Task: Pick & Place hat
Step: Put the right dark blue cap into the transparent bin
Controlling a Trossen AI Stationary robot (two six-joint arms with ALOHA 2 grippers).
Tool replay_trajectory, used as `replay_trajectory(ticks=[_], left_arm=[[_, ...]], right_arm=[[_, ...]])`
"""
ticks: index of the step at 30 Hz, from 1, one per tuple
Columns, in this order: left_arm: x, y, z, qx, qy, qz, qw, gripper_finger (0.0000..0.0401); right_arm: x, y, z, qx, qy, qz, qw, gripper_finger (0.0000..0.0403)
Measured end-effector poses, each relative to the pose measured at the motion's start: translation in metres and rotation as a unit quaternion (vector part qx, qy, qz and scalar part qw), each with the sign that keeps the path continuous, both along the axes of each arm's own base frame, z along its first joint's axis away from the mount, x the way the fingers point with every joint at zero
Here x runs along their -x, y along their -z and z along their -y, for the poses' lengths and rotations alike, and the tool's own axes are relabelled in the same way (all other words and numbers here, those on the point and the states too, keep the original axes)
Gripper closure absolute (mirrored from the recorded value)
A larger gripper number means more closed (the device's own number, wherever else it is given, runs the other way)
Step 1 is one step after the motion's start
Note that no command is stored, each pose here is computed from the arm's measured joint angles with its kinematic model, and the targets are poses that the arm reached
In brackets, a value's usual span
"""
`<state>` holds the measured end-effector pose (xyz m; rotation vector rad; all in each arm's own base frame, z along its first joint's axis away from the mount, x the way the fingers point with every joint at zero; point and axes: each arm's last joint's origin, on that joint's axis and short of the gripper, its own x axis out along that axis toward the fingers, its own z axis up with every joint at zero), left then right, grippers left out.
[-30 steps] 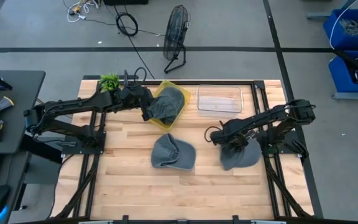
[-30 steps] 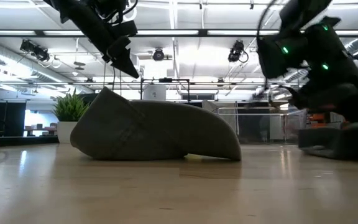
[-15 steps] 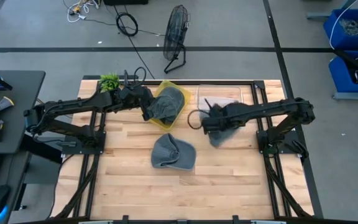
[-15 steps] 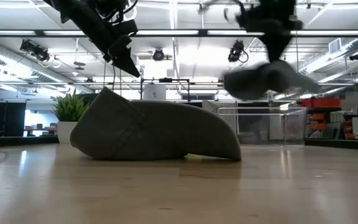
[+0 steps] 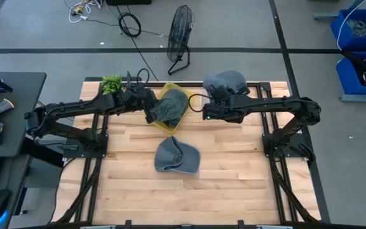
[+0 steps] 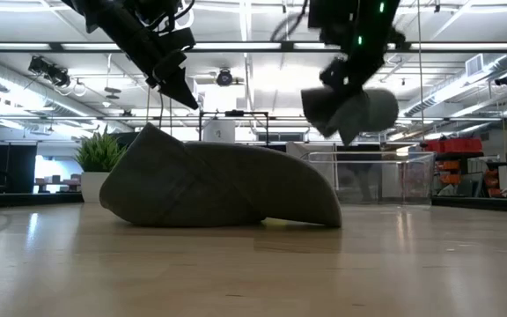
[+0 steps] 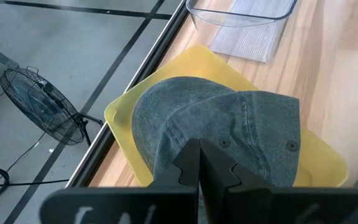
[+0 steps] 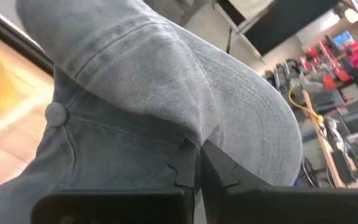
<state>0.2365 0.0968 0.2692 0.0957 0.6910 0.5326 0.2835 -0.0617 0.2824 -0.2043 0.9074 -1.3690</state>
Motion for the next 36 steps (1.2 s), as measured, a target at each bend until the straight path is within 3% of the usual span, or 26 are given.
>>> replay_trajectory(ticks=[6,10,14,27,36], left_arm=[[0.000,0.000,0.000,0.000,0.000,0.000,1.000,0.0398],[0.000,0.000,0.000,0.000,0.000,0.000,1.000,0.0398],[0.000,0.000,0.000,-0.003,0.003,-0.002,1.000,0.0398],[0.000,0.000,0.000,-0.003,0.003,-0.003,1.000,0.0398],[0.000,0.000,0.000,-0.003,0.003,-0.002,1.000,0.0398]], right_arm=[[0.007,0.054,0.014,0.007,0.018,0.001,1.000,0.0394],[0.012,0.076,0.011,0.010,0.016,0.010,1.000,0.0394],[0.013,0.080,0.006,-0.014,0.003,0.005,1.000,0.0394],[0.012,0.089,0.001,-0.200,-0.045,-0.006,0.979,0.0393],[0.016,0.090,0.017,-0.224,-0.049,-0.032,0.973,0.0329]])
